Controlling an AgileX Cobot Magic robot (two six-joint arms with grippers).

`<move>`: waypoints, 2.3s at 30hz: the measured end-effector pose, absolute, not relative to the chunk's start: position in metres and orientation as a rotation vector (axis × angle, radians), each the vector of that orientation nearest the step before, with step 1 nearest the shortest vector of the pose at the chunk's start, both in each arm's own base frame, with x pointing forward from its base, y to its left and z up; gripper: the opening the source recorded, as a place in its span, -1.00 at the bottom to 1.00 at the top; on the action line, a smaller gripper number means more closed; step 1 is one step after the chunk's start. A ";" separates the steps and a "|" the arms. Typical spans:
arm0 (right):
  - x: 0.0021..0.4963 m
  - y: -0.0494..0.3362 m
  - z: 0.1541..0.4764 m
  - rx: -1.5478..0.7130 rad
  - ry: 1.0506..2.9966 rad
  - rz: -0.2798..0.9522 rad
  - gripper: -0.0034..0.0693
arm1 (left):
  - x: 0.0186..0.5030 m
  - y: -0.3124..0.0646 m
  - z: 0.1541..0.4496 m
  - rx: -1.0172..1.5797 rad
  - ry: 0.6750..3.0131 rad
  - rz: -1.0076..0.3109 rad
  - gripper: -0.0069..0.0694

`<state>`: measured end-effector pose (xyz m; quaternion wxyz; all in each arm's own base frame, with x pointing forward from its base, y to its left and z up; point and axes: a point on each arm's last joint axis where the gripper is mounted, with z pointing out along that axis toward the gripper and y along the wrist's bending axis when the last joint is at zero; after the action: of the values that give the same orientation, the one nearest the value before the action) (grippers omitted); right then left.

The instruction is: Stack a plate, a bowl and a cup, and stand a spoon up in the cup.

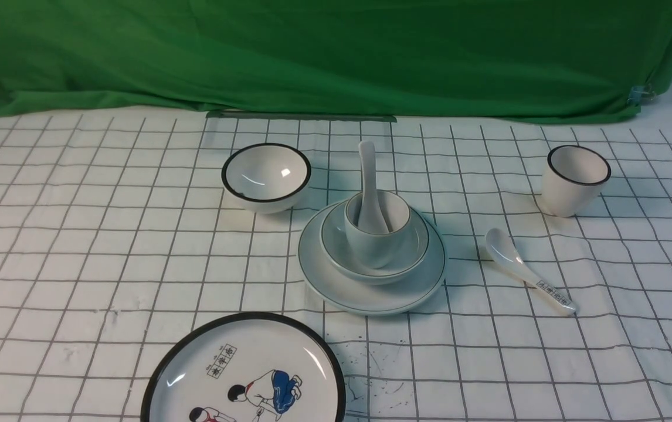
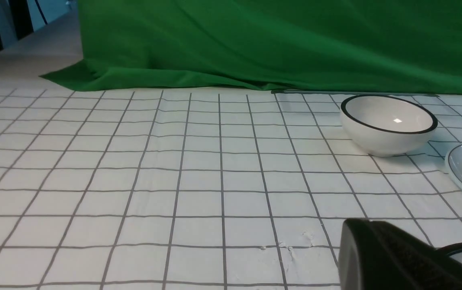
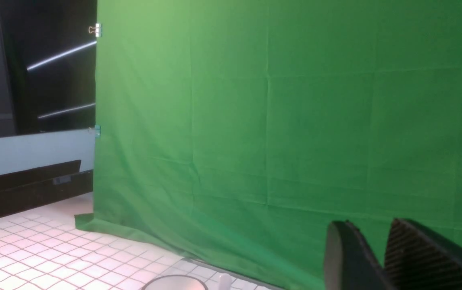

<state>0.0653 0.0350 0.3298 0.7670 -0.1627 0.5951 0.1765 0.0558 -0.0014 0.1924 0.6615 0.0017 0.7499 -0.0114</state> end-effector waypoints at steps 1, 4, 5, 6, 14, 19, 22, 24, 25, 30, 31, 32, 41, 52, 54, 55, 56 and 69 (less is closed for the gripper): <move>0.065 0.035 0.330 -0.353 1.292 0.383 -0.35 | 0.056 -0.001 0.192 0.007 1.696 -0.021 -0.81; 0.065 0.035 0.330 -0.353 1.292 0.383 -0.33 | 0.056 -0.001 0.192 0.008 1.696 -0.020 -0.81; 0.065 0.035 0.330 -0.353 1.292 0.383 -0.32 | 0.056 -0.001 0.192 0.008 1.696 -0.019 -0.81; 0.065 0.035 0.330 -0.353 1.292 0.383 -0.31 | 0.056 -0.001 0.192 0.008 1.696 -0.019 -0.81; 0.065 0.035 0.330 -0.353 1.292 0.383 -0.26 | 0.056 -0.001 0.192 0.009 1.696 -0.019 -0.81; 0.065 0.035 0.330 -0.357 1.291 0.379 -0.26 | 0.056 -0.001 0.192 0.009 1.696 -0.019 -0.81; 0.065 0.035 0.330 -0.379 1.283 0.349 -0.26 | 0.056 -0.001 0.192 0.009 1.696 -0.019 -0.81; 0.065 0.035 0.330 -0.382 1.282 0.345 -0.26 | 0.056 -0.001 0.192 0.009 1.696 -0.019 -0.81; 0.065 0.035 0.330 -0.385 1.281 0.341 -0.26 | 0.056 -0.001 0.192 0.009 1.696 -0.019 -0.81; 0.066 0.036 0.323 -0.412 1.349 0.336 -0.26 | 0.056 -0.001 0.192 0.010 1.696 -0.018 -0.81; 0.067 0.037 0.320 -0.425 1.383 0.334 -0.26 | 0.056 -0.001 0.192 0.010 1.696 -0.018 -0.81; 0.067 0.037 0.318 -0.435 1.406 0.332 -0.26 | 0.056 -0.001 0.192 0.010 1.696 -0.018 -0.81; 0.063 0.018 0.258 -0.341 1.765 0.118 -0.26 | 0.056 -0.001 0.192 0.012 1.696 -0.014 -0.81; 0.052 0.005 0.176 -0.170 1.877 -0.009 -0.26 | 0.056 -0.001 0.192 0.014 1.697 -0.011 -0.81; 0.052 0.005 0.176 -0.166 1.871 -0.007 -0.26 | 0.056 -0.001 0.192 0.014 1.696 -0.011 -0.81; 0.052 0.005 0.176 -0.166 1.871 -0.007 -0.26 | 0.056 -0.001 0.192 0.014 1.696 -0.011 -0.81; 0.052 0.005 0.176 -0.166 1.871 -0.007 -0.26 | 0.056 -0.001 0.192 0.014 1.698 -0.011 -0.81; 0.053 0.005 0.177 -0.164 1.866 -0.009 -0.26 | 0.056 -0.001 0.192 0.014 1.698 -0.011 -0.81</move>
<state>0.0525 0.0053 0.1768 0.5926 -0.0703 0.8024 -0.0039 0.0559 -0.0011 0.1920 0.6609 0.0062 0.7504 -0.0050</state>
